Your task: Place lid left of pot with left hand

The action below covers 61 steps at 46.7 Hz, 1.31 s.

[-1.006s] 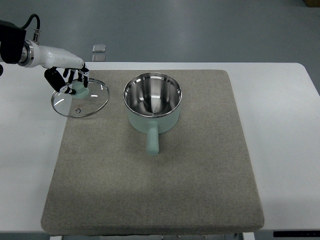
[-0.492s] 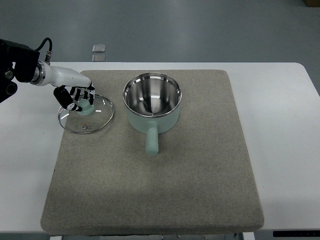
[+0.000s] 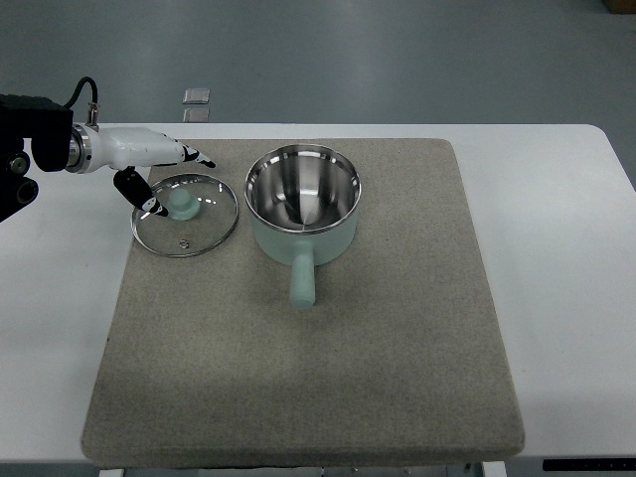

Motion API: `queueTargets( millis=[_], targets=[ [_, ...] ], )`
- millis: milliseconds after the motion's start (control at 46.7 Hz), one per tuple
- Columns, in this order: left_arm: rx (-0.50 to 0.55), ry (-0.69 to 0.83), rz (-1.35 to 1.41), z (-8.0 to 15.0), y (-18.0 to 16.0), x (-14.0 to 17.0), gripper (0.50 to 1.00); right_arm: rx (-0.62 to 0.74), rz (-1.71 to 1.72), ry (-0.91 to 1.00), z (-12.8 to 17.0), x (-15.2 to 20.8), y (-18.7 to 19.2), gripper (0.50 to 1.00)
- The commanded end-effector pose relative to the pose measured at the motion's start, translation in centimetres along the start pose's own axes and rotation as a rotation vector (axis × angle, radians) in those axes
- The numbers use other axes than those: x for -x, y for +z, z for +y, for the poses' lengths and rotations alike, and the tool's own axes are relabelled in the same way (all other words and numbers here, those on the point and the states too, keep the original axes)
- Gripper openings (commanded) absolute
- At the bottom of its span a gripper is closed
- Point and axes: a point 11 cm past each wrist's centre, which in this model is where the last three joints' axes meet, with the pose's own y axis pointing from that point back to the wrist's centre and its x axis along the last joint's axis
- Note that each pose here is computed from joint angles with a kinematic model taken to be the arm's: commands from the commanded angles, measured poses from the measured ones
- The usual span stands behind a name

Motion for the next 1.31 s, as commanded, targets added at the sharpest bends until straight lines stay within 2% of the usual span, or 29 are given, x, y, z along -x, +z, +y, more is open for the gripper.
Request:
queueTargets(
  millis=[0,171,364,556,642,813,1027,1284],
  targets=[
    [0.023,0.024,0.12,0.1,-0.3,-0.2,0.994,0.0,0.0,0.0,0.0,0.0,0.0,0.924],
    [0.127,0.119,0.508,0.6,-0.9,-1.5,0.994,0.0,0.0,0.0,0.0,0.0,0.0,0.924],
    [0.205,0.27,0.958,1.8,-4.0,-2.9,0.994,0.0,0.0,0.0,0.0,0.0,0.0,0.924],
    [0.299,0.371,1.231,2.7,-5.3,-4.0,0.994,0.0,0.0,0.0,0.0,0.0,0.0,0.924],
    [0.387,0.384,1.374,3.2,-5.4,-4.3,0.994,0.0,0.0,0.0,0.0,0.0,0.0,0.924],
    [0.533,0.385,1.641,3.9,-7.0,-2.1,0.996,0.0,0.0,0.0,0.0,0.0,0.0,0.924],
    [0.562,0.452,1.818,4.0,-8.5,-0.1,0.996,0.0,0.0,0.0,0.0,0.0,0.0,0.924],
    [0.618,0.442,2.009,3.9,-8.7,0.1,0.996,0.0,0.0,0.0,0.0,0.0,0.0,0.924]
  ],
)
